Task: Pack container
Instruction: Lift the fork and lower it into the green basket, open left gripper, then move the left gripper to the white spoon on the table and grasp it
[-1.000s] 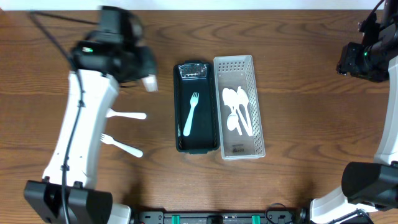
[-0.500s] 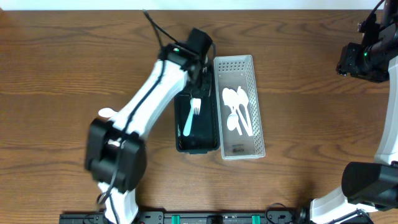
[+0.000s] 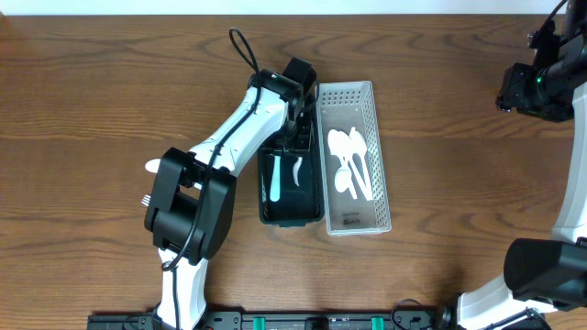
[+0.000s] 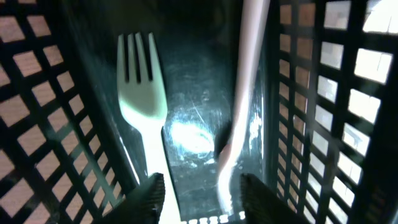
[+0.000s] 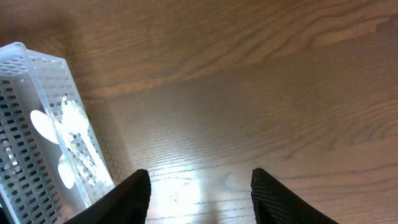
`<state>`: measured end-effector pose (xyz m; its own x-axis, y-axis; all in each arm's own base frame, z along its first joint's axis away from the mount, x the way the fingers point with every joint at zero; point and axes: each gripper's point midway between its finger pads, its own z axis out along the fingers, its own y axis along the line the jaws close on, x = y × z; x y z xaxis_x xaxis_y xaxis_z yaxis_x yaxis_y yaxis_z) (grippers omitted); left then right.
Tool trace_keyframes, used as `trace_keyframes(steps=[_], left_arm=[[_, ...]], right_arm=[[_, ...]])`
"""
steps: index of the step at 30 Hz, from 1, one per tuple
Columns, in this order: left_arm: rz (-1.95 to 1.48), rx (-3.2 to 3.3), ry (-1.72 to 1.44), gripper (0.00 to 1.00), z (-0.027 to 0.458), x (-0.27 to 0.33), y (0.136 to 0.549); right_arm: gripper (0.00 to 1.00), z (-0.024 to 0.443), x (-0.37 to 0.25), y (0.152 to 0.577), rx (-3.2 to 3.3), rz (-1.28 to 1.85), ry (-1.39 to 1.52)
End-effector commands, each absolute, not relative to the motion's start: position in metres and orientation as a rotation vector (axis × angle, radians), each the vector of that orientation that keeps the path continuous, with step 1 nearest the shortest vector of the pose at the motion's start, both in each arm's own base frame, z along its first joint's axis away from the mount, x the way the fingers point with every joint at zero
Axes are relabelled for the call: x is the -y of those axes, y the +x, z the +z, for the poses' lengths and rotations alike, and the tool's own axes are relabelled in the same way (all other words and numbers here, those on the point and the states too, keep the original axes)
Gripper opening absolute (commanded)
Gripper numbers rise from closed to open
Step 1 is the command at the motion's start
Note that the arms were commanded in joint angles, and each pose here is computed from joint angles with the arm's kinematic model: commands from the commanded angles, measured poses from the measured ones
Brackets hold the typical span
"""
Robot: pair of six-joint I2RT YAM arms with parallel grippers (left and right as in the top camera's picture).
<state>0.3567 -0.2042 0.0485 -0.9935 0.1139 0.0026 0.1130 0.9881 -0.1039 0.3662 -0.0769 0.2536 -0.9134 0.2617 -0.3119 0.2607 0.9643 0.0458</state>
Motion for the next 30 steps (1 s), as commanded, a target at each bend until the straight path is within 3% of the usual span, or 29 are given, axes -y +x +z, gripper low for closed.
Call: trace_keyframes(steps=[1,4,9,12,15,19,21,24,30], left_arm=[[0.167,3.190,-0.247,0.47,0.077,0.202,0.364],[0.099,3.304,-0.274,0.48,0.114,0.191,0.375],[0.033,3.566,-0.170,0.64,0.202,0.153,0.388],[0.063,3.676,0.136,0.63,0.245,0.108,0.390],[0.100,3.679,0.640,0.63,0.269,0.051,0.391],[0.191,3.317,1.518,0.63,0.258,-0.020,0.380],[0.261,3.105,1.762,0.65,0.241,-0.035,0.377],[0.247,2.897,1.946,0.73,0.213,-0.047,0.377],[0.120,2.679,2.019,0.73,0.155,-0.052,0.387]], right_arm=[[0.55,0.258,0.081,0.366,-2.782,-0.007,0.374],[0.56,0.258,0.081,0.366,-2.782,-0.007,0.374],[0.57,0.258,0.081,0.366,-2.782,-0.007,0.374],[0.57,0.258,0.081,0.366,-2.783,-0.007,0.374],[0.58,0.258,0.081,0.366,-2.783,-0.007,0.374],[0.59,0.258,0.080,0.366,-2.782,-0.006,0.374],[0.59,0.258,0.080,0.366,-2.782,-0.006,0.374],[0.59,0.258,0.080,0.366,-2.782,-0.006,0.375],[0.59,0.258,0.080,0.366,-2.783,-0.006,0.375]])
